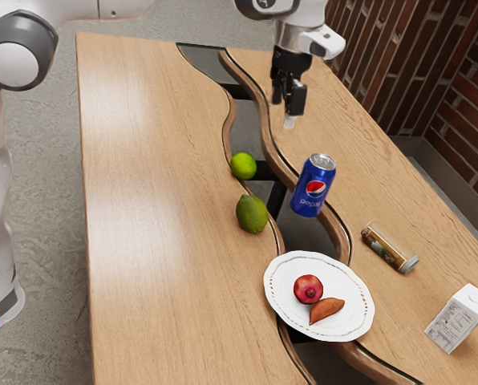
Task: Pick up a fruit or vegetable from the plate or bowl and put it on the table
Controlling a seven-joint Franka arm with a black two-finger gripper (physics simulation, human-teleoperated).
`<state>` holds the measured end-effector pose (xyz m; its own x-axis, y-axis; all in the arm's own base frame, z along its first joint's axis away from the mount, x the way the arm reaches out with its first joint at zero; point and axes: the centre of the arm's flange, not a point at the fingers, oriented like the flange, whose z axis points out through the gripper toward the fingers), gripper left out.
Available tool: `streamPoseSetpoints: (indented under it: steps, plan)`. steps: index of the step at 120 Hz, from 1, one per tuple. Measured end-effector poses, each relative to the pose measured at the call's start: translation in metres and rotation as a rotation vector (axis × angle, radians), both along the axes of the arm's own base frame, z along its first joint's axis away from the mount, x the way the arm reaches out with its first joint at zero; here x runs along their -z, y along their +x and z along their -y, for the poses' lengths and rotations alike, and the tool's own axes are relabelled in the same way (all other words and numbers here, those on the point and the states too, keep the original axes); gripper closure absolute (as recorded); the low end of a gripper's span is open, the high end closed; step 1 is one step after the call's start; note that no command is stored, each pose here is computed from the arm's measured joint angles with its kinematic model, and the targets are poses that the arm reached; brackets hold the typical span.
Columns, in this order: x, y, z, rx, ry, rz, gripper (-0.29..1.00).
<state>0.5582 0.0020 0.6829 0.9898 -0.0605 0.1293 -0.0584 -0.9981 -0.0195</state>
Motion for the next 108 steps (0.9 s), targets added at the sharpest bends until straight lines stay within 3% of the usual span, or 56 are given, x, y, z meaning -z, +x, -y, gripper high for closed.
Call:
streamPoseSetpoints:
  steps: [50, 71, 81, 94, 108]
  plan:
    - [-0.003, 0.008, -0.020, 0.078, 0.008, 0.022, 0.00]
    - [-0.001, 0.008, 0.047, 0.225, 0.006, 0.016, 0.00]
    - [-0.019, -0.010, 0.096, 0.329, 0.005, 0.042, 0.00]
    - [0.001, -0.046, 0.150, 0.458, -0.002, 0.020, 0.00]
    - [0.034, -0.060, 0.113, 0.412, -0.009, -0.021, 0.00]
